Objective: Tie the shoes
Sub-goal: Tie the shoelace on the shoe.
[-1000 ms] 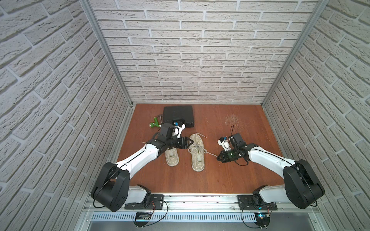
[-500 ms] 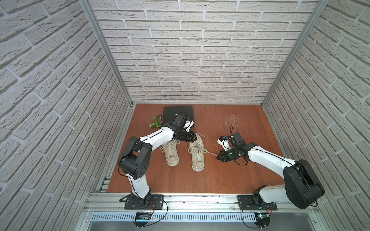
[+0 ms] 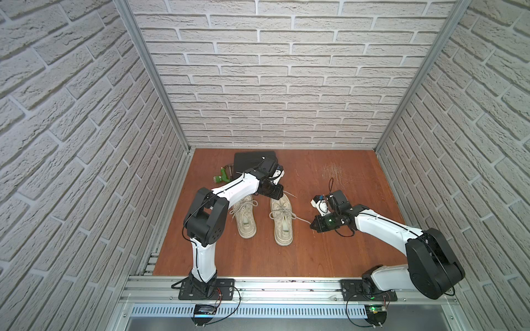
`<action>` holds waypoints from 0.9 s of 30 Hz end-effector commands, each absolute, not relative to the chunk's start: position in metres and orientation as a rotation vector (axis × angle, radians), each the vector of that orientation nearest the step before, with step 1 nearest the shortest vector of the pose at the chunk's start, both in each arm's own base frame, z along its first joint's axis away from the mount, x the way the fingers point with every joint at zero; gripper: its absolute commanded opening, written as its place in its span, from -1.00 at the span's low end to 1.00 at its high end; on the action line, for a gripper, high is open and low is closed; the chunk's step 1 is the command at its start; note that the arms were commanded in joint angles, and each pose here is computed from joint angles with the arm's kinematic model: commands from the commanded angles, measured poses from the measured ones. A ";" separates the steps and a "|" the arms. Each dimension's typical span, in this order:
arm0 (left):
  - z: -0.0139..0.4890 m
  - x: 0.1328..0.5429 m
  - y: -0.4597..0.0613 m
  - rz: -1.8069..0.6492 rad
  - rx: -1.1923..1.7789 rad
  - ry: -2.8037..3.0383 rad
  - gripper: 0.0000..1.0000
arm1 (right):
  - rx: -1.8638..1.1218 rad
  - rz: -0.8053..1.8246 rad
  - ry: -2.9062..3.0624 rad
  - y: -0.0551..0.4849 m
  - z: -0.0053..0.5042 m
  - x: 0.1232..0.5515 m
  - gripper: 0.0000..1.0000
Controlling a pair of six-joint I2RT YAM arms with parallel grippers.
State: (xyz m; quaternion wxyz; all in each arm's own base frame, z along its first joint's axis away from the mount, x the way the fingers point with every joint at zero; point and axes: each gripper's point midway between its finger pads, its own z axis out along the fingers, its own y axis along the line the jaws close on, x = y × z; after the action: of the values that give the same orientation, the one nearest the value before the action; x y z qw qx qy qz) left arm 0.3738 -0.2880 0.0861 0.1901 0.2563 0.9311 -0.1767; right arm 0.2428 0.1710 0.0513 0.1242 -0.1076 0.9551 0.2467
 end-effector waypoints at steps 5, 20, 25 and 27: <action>0.077 0.382 -0.298 -0.438 0.800 2.617 -0.11 | -0.331 0.714 2.755 0.176 0.059 0.250 -0.95; 0.066 0.383 -0.299 -0.414 0.806 2.633 -0.68 | -0.330 0.683 2.754 0.173 0.060 0.251 -0.95; 0.070 0.383 -0.299 -0.431 0.804 2.617 -0.97 | -0.328 0.670 2.740 0.171 0.064 0.253 -0.95; 0.076 0.382 -0.300 -0.454 0.796 2.597 -1.00 | -0.326 0.670 2.721 0.172 0.069 0.257 -0.95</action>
State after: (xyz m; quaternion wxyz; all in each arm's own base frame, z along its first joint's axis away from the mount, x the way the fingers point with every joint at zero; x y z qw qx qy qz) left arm 0.3896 -0.2958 0.0764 0.1950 0.2759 0.9292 -0.1499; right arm 0.2462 0.1678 0.0513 0.1310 -0.1070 0.9580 0.2314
